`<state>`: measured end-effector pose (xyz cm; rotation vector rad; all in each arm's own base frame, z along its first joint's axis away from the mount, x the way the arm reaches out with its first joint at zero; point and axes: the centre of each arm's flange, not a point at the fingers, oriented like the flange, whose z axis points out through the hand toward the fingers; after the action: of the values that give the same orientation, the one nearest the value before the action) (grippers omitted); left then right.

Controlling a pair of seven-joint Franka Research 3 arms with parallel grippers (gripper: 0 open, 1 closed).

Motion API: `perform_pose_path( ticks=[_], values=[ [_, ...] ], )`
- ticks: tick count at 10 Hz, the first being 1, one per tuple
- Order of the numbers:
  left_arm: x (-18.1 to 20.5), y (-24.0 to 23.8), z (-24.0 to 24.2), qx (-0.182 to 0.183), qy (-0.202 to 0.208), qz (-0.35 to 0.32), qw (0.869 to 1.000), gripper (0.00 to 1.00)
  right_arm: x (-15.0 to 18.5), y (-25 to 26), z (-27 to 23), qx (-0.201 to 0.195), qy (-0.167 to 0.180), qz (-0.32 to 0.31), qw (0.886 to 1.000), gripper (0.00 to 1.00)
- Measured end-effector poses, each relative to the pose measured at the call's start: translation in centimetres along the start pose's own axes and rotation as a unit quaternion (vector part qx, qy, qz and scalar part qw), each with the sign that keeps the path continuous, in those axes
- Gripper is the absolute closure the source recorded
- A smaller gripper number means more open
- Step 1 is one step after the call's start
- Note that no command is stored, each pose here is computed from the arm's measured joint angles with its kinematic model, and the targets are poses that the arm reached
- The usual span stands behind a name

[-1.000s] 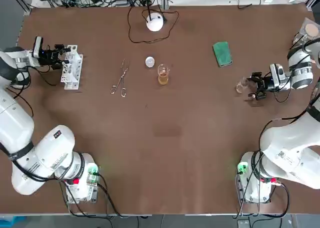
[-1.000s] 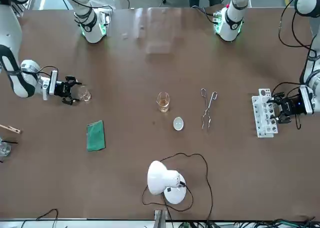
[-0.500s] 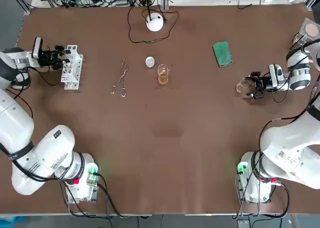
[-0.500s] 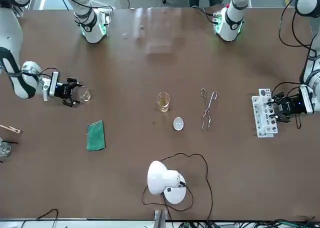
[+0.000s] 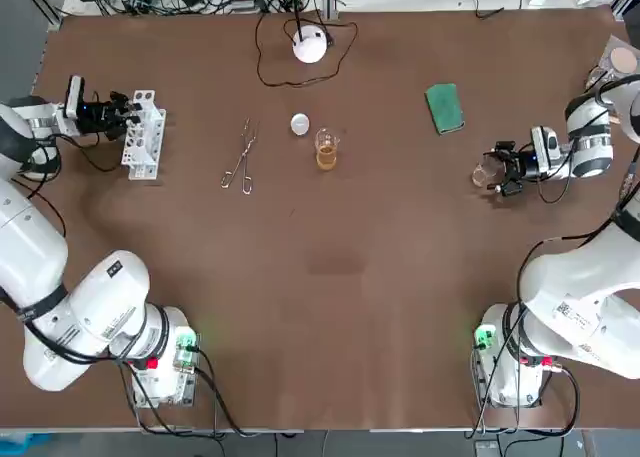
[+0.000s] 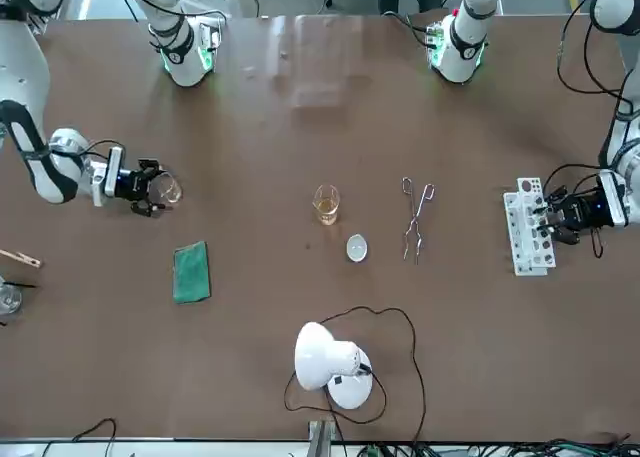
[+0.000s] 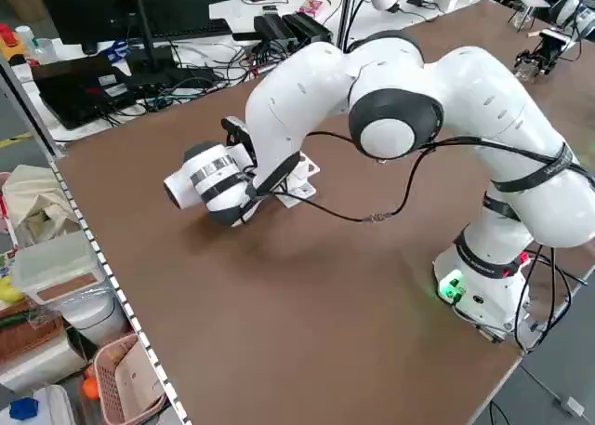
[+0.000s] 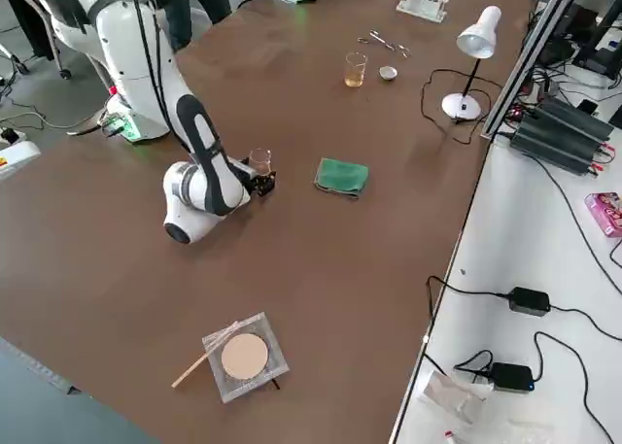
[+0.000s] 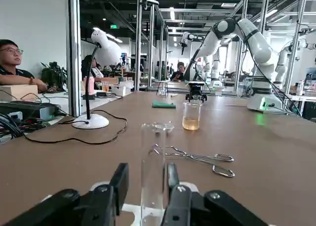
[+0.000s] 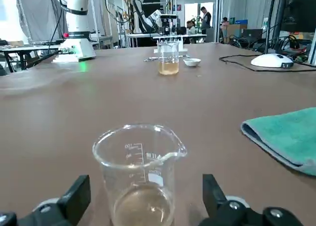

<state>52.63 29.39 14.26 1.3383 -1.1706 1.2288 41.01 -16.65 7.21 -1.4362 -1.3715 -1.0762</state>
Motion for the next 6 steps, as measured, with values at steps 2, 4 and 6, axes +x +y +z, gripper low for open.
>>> perform_pose_path(
  ticks=[2, 4, 6],
  values=[
    [0.0, 0.0, 0.0, 0.0, 0.001, -0.001, 1.0, 0.73, 0.1, 0.2, 0.3, 0.003, 0.002, -0.005, 1.0, 0.0],
    [0.0, 0.0, 0.1, -0.001, 0.001, -0.001, 1.0, 0.72, 0.2, 0.3, 0.7, 0.006, 0.004, -0.009, 1.0, 0.0],
    [0.0, 0.0, 0.1, -0.001, 0.001, 0.0, 1.0, 0.72, 0.0, 0.3, 1.4, 0.01, 0.009, -0.008, 1.0, 0.0]
  ],
)
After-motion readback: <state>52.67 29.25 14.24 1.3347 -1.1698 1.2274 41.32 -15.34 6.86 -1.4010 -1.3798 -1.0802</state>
